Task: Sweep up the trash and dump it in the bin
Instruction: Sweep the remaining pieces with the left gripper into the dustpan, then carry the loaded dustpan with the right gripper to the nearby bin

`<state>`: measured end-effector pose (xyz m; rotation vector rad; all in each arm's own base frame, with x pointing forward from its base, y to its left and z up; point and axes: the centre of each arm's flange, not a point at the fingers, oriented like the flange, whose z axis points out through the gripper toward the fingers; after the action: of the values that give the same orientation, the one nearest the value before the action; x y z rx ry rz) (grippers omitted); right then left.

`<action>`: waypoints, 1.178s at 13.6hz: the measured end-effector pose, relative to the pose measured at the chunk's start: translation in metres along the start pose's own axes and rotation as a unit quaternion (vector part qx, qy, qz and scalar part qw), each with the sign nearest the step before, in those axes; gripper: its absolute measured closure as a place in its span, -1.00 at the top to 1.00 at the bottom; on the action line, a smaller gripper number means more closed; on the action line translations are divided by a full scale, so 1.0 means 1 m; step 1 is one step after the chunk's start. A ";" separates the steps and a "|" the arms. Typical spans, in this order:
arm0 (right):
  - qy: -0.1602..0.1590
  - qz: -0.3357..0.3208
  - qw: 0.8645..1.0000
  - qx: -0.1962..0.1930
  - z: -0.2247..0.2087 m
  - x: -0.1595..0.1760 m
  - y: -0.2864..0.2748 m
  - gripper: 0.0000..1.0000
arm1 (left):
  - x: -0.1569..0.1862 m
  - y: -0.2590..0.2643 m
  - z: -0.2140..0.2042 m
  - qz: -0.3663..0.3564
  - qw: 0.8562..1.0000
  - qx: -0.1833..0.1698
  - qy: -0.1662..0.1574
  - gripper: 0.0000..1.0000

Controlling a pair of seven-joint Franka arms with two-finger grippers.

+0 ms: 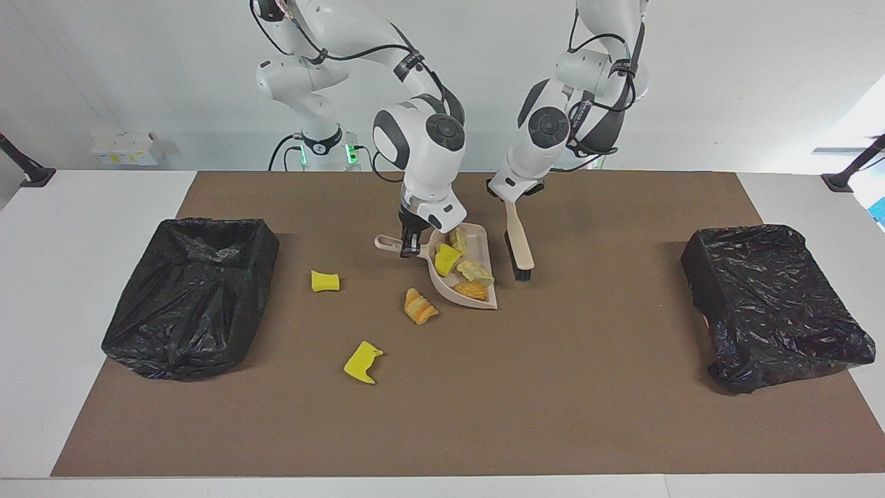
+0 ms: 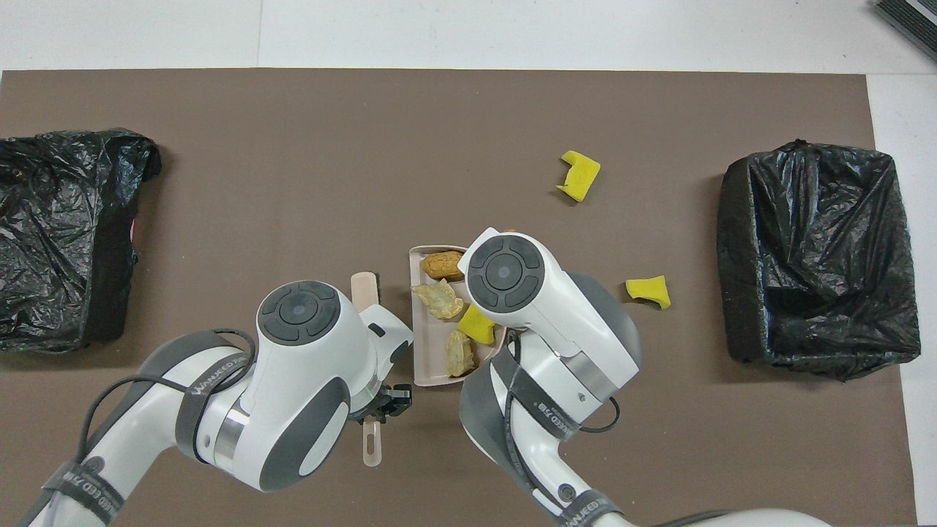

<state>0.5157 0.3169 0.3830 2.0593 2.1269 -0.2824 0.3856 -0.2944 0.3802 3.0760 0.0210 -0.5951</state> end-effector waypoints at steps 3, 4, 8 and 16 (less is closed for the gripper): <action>0.003 0.006 1.000 0.001 -0.001 -0.005 0.003 -0.37 | -0.011 -0.004 0.008 -0.009 1.000 0.007 -0.003 -0.46; 0.007 0.011 1.000 0.002 -0.001 -0.008 0.004 -0.37 | -0.016 -0.005 0.011 -0.011 1.000 0.010 -0.005 -0.46; 0.041 0.020 0.999 0.002 -0.005 -0.022 0.015 -0.37 | -0.049 0.007 0.027 -0.017 0.999 0.030 -0.006 -0.46; 0.141 0.028 0.990 0.006 -0.028 -0.153 0.063 -0.37 | -0.114 0.046 0.074 0.009 0.997 0.073 -0.015 -0.46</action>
<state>0.5846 0.1780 0.4467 2.2792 2.2172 0.0061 0.2523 -0.3428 0.3541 3.2033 -0.0541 -0.6724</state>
